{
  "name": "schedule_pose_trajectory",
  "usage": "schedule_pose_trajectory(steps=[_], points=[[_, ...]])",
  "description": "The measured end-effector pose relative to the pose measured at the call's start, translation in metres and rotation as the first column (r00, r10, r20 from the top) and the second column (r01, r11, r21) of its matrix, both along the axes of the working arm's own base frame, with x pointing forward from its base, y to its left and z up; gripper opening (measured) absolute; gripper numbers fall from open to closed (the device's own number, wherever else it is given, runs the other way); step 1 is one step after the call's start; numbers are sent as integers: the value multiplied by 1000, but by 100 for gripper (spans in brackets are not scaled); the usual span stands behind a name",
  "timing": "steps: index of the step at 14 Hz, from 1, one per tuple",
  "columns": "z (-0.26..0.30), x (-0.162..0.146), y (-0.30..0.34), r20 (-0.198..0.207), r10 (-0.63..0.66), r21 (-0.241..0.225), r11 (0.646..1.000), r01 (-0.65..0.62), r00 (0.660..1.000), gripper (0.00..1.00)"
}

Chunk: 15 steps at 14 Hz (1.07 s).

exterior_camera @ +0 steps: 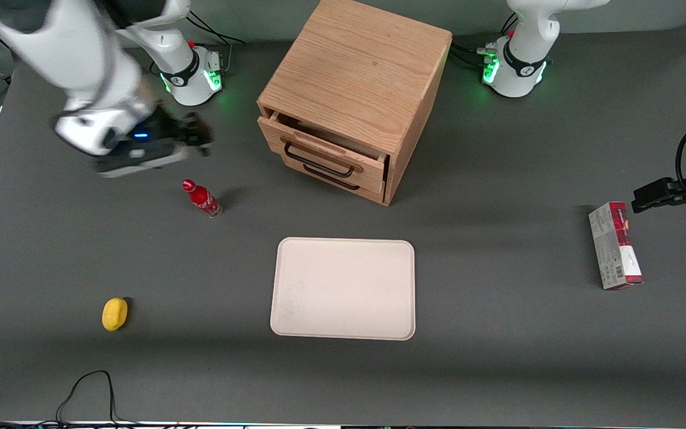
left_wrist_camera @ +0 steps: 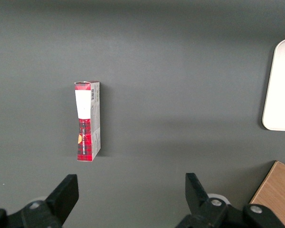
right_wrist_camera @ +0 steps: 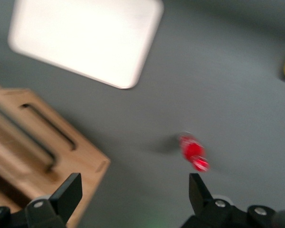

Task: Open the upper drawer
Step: 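Move the right gripper toward the upper drawer's black handle, then hook the right gripper on the black handle and pull outward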

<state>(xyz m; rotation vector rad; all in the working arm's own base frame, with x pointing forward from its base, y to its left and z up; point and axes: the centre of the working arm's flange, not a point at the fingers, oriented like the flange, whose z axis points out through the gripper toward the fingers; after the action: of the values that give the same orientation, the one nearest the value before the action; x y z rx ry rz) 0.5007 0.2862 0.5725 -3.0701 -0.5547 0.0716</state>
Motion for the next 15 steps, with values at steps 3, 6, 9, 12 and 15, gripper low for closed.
schedule_pose_trajectory(steps=[3,6,9,12,15], points=[[-28,-15,76,-58,237,56,971,-234,970,100],[-71,-9,109,-102,349,123,934,-336,932,100],[-113,3,126,-115,386,184,914,-363,915,100],[-142,9,132,-136,405,184,907,-379,904,100],[-161,13,136,-124,416,173,903,-393,901,100]])
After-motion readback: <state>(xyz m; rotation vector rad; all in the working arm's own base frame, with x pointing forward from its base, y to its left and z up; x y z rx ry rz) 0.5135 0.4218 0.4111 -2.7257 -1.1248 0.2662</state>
